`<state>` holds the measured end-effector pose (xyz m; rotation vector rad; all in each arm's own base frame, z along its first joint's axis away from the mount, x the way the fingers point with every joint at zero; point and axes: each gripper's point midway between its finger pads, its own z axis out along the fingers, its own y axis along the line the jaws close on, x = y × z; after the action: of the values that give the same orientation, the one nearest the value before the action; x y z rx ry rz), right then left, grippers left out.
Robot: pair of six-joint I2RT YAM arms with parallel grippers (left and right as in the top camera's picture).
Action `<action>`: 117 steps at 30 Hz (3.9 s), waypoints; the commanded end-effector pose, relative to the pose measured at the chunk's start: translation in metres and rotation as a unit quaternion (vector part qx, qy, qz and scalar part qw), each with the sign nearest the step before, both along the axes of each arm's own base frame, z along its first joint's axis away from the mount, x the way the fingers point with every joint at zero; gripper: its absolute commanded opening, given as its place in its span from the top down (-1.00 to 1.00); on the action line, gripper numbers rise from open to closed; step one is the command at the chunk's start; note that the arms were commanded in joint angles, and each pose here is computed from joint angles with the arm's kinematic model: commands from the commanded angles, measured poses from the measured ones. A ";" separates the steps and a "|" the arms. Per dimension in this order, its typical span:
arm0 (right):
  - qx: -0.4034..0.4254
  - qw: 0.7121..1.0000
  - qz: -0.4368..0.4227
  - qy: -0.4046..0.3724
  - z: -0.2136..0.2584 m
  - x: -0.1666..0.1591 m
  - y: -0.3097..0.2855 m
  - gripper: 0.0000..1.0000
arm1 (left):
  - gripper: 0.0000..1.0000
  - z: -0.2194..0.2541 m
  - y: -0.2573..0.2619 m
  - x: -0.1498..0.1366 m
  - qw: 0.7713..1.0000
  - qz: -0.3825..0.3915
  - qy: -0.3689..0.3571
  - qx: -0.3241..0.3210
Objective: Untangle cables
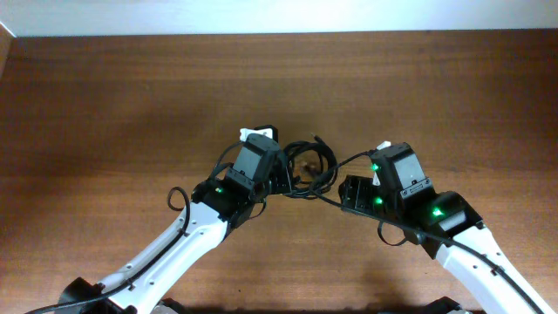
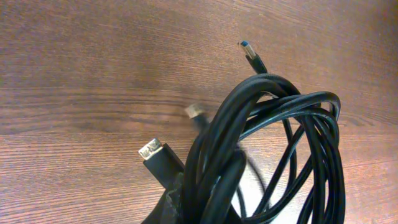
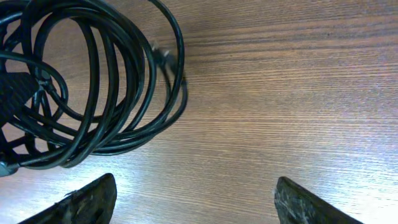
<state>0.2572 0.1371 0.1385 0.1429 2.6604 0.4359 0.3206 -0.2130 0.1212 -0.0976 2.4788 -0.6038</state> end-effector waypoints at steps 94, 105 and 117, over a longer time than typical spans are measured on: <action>0.028 0.933 0.302 -0.195 0.092 -0.087 0.013 0.92 | -0.98 0.122 -0.096 -0.114 0.727 -0.582 -0.330 -0.157; 0.012 0.954 0.235 -0.187 0.091 -0.075 0.000 0.92 | -0.98 0.063 -0.075 -0.105 0.817 -0.536 -0.199 -0.076; 0.045 0.943 0.263 -0.199 0.099 -0.079 0.014 0.92 | -0.98 0.124 -0.039 -0.130 0.770 -0.556 -0.291 -0.116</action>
<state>0.1828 0.1358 0.2216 -0.4950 2.3249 0.5752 0.2119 -0.2465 0.2276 1.2411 1.7766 -1.0553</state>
